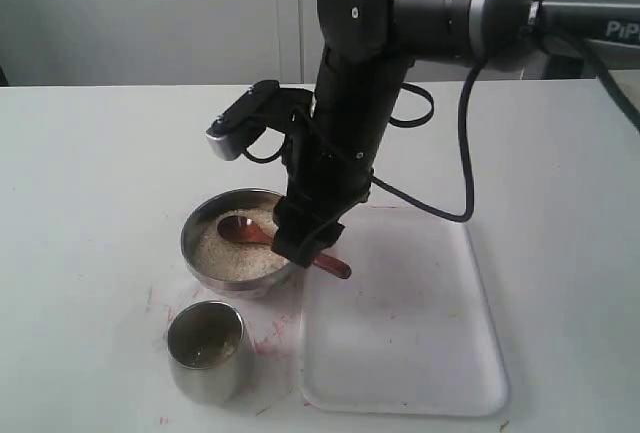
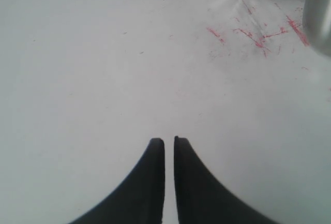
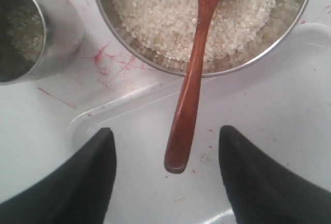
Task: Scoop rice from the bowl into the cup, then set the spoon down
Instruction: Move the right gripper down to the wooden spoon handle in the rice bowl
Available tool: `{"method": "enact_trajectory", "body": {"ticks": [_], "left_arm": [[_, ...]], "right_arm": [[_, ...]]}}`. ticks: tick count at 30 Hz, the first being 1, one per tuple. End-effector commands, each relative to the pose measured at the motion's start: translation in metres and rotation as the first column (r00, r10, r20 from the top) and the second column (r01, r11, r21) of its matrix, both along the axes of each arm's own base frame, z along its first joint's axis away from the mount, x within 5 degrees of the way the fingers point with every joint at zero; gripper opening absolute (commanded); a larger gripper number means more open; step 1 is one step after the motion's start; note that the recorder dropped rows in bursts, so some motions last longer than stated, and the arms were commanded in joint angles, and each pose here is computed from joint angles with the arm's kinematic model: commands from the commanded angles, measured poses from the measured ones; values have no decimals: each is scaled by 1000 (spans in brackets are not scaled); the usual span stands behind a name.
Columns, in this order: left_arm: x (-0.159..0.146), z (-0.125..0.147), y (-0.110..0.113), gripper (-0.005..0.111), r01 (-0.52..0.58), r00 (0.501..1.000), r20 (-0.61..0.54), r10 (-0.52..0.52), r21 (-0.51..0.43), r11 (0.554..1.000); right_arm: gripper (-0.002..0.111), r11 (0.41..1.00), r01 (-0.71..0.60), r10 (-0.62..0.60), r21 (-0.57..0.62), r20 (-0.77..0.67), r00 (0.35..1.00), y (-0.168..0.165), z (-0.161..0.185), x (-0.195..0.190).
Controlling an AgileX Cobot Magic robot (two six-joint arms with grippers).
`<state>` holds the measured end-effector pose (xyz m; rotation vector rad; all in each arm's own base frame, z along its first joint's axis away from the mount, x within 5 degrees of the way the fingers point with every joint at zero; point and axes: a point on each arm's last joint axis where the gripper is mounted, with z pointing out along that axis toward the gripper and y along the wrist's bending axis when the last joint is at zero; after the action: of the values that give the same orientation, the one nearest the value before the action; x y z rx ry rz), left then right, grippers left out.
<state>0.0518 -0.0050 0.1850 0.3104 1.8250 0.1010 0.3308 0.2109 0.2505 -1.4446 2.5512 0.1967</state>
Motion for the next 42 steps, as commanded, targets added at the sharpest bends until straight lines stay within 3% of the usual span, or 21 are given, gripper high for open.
{"method": "enact_trajectory", "body": {"ticks": [1,15,26,35,42], "left_arm": [[-1,-7,0,14,6,998,-59,-6,-6,1000],[-1,-7,0,14,6,998,-59,-6,-6,1000],[-1,-7,0,14,6,998,-59,-6,-6,1000],[-1,-7,0,14,6,998,-59,-6,-6,1000],[-1,-7,0,14,6,998,-59,-6,-6,1000]], "right_arm": [[56,999,-21,21,-46,-8,1000,0,-11,5],[56,997,40,-43,-65,-49,998,7,-49,17],[32,997,46,-50,-67,-54,997,7,-49,17],[29,996,59,-63,-68,-58,996,7,-49,17],[13,996,61,-66,-71,-64,996,6,-49,16]]}}
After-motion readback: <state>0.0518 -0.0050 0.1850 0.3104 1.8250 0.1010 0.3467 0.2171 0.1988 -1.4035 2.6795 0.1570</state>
